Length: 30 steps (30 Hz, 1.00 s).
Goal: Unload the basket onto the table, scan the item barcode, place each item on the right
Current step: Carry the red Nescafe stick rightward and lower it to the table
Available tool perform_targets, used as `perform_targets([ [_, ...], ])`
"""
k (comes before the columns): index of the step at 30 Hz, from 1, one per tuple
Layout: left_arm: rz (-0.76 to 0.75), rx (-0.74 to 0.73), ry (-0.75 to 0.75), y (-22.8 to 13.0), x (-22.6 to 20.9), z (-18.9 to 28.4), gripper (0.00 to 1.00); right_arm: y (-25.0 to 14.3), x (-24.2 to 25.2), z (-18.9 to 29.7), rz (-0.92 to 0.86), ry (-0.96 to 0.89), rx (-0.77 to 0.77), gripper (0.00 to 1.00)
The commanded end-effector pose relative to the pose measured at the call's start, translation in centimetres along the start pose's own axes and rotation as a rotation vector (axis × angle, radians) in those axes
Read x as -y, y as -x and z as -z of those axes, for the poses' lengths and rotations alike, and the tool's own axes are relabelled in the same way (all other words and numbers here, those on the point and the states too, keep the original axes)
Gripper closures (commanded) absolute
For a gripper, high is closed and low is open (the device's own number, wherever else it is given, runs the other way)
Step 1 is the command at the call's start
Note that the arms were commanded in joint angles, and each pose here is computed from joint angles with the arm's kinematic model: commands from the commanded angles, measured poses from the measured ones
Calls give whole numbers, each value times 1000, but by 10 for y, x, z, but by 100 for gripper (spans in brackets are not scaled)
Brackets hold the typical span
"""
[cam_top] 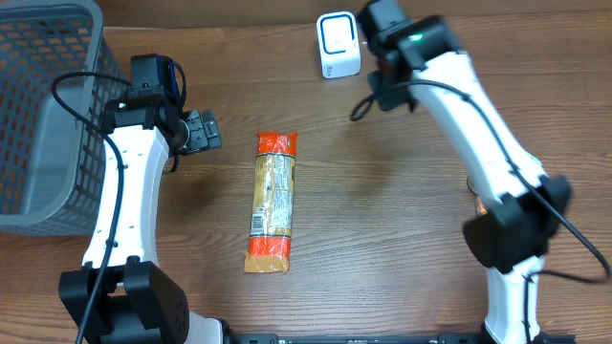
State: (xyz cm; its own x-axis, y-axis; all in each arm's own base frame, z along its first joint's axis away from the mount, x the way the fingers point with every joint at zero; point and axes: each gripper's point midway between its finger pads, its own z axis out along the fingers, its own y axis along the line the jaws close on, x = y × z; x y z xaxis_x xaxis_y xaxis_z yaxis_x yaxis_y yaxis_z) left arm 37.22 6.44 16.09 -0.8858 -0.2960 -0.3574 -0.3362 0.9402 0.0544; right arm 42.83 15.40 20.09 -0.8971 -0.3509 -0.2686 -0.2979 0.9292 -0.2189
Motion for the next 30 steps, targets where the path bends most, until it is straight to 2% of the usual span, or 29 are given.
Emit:
perform_targets([
  [1,-16,-4,4,-2,2,-1,0,-16,-10,16,-38,160,-44,96],
  [10,-16,-4,4,-2,2,-1,0,-53,-27,19,-59,298,-196,96],
  [18,-16,-4,4,-2,2,-1,1,-112,-38,-9,-110,270,-391,96],
  [23,-16,-4,4,-2,2,-1,0,-146,-41,-29,-140,252,-408,96],
  [30,-16,-5,4,-2,1,-2,0,-179,-38,-38,-199,229,-319,96],
])
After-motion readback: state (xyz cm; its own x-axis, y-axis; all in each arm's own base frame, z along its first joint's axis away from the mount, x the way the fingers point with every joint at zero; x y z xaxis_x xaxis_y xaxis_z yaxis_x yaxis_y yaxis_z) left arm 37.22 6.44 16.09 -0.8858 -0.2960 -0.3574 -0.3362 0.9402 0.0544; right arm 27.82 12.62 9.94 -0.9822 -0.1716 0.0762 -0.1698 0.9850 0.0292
